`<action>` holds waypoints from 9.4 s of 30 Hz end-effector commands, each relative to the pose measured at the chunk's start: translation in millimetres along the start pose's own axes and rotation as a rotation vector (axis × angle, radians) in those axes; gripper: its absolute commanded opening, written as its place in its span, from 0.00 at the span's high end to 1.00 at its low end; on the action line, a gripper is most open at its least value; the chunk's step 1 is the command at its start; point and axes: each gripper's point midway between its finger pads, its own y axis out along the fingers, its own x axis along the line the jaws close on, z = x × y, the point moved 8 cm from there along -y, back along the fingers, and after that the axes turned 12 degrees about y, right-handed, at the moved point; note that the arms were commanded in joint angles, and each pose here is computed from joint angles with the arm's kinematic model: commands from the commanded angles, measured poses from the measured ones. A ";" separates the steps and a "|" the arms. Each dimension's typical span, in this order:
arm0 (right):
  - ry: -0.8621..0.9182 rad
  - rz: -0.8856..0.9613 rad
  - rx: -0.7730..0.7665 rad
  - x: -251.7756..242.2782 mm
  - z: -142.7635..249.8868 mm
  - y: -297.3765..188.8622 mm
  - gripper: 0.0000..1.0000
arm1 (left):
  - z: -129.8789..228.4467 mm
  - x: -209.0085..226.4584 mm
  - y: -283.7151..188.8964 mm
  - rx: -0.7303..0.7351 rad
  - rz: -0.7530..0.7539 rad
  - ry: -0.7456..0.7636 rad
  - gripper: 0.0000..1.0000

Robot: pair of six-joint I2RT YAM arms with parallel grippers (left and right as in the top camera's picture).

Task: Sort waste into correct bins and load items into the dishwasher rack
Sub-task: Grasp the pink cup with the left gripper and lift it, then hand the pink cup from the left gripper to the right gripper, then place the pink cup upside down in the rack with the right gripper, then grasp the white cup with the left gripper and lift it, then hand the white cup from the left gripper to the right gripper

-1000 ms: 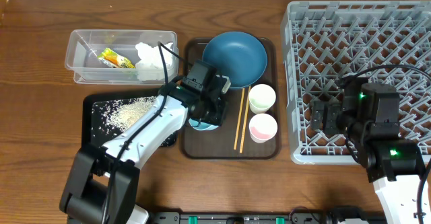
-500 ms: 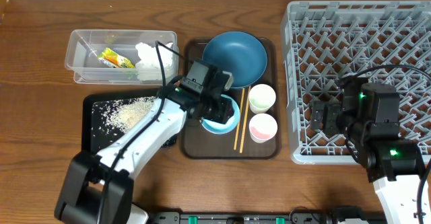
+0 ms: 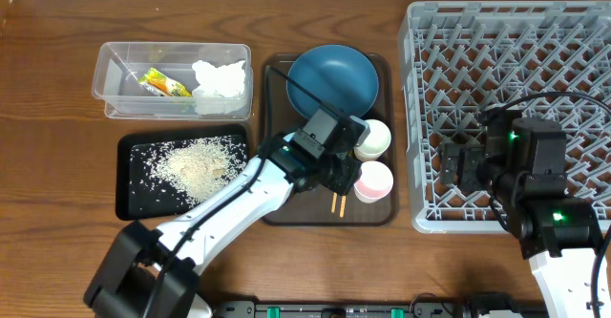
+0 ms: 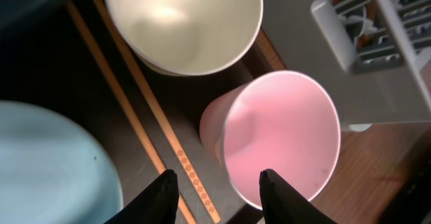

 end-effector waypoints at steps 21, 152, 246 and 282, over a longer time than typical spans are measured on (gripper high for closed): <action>0.005 0.180 -0.039 -17.9 -5.0 -7.7 0.01 | -2.8 15.8 -42.8 -0.042 -0.061 -0.108 0.94; 0.980 0.513 -0.045 -274.5 -40.9 5.2 0.78 | 55.4 153.0 -141.0 -0.130 -0.300 -0.557 0.57; -0.426 -1.205 0.194 82.4 8.6 34.1 0.09 | -38.6 82.4 -81.9 -0.228 0.807 -0.655 0.94; -0.388 -1.067 0.137 110.8 -14.9 50.7 0.48 | -36.2 74.4 -73.7 -0.255 0.755 -0.511 0.62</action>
